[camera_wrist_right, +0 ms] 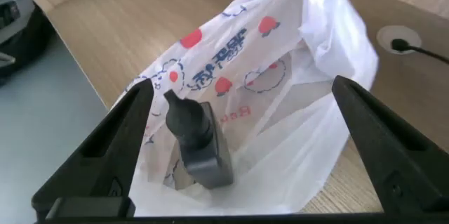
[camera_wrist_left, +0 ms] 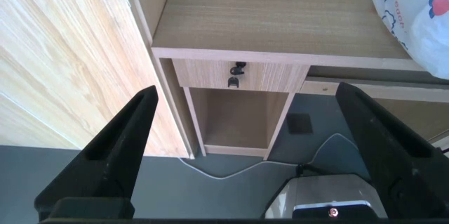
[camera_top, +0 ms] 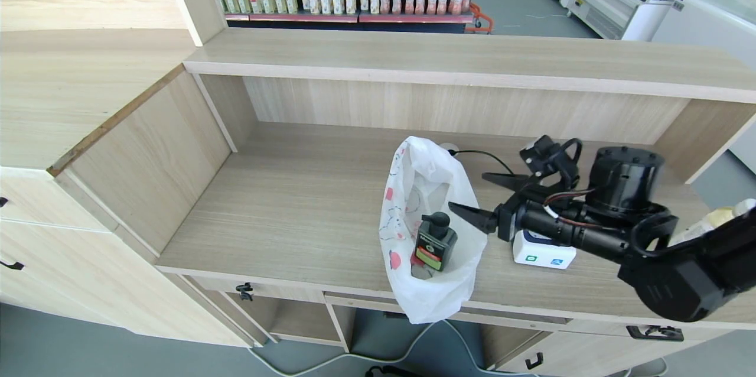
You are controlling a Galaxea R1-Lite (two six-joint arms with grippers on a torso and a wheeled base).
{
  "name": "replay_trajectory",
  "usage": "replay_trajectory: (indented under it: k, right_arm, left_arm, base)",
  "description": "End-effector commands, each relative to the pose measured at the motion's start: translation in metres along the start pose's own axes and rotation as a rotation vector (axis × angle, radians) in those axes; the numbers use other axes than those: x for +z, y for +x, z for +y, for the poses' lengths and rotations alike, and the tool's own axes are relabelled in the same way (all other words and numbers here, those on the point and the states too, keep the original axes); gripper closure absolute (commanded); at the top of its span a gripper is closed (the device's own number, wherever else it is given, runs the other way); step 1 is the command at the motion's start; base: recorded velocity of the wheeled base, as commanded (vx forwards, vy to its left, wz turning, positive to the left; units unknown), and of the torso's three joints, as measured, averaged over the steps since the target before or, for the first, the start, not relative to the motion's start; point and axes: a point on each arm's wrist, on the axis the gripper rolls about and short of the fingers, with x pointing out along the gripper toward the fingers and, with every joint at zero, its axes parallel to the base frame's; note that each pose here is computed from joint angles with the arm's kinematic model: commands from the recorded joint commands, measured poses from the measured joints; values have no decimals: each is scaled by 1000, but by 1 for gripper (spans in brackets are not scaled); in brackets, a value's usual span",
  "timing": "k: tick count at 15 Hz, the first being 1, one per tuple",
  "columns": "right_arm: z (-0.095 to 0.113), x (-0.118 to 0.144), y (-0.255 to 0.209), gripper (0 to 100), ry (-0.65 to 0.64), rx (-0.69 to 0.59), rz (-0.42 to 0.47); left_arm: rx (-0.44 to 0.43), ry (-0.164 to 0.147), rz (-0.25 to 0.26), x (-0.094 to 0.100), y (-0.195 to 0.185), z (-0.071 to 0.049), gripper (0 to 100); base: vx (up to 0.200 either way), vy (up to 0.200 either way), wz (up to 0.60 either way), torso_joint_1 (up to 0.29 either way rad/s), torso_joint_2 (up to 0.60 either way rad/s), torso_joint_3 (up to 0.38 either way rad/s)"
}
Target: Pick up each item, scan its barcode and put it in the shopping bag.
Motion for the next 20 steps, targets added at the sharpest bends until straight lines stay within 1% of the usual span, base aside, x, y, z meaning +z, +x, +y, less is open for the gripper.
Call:
replay_trajectory:
  k: [1,2,3,5,6,7,8,9,10,13,15,17,20]
  right_arm:
    - [-7,46,-56,0,9,-192,-108]
    - [-11,52,-76,0,11,-291,-97]
    - [-14,52,-94,0,19,-363,-73]
    - [-23,31,-130,0,34,-553,41]
    - [-24,14,-146,0,53,-659,106]
    - [-20,-1,-159,0,76,-725,162]
    - [-14,-7,-169,0,88,-745,183]
    - [-10,-9,-174,0,91,-750,188]
    - [-1,-9,-181,0,86,-755,179]
    - [7,-4,-190,0,70,-767,146]
    - [11,-7,-197,0,75,-792,153]
    - [16,-11,-204,0,77,-805,156]
    - [20,-12,-207,0,75,-812,156]
  left_arm:
    - [0,0,-1,0,0,0,0]
    - [0,0,-1,0,0,0,0]
    - [0,0,-1,0,0,0,0]
    - [0,0,-1,0,0,0,0]
    - [0,0,-1,0,0,0,0]
    - [0,0,-1,0,0,0,0]
    - [0,0,-1,0,0,0,0]
    - [0,0,-1,0,0,0,0]
    - [0,0,-1,0,0,0,0]
    - [0,0,-1,0,0,0,0]
    - [0,-3,-1,0,0,0,0]
    - [1,4,0,0,0,0,0]
    - [1,4,0,0,0,0,0]
  base:
    - [0,0,0,0,0,0]
    - [0,0,0,0,0,0]
    - [0,0,0,0,0,0]
    - [0,0,0,0,0,0]
    - [0,0,0,0,0,0]
    - [0,0,0,0,0,0]
    - [0,0,0,0,0,0]
    - [0,0,0,0,0,0]
    - [0,0,0,0,0,0]
    - [0,0,0,0,0,0]
    - [0,0,0,0,0,0]
    - [0,-200,0,2,5,7]
    - [0,-200,0,1,-4,-1]
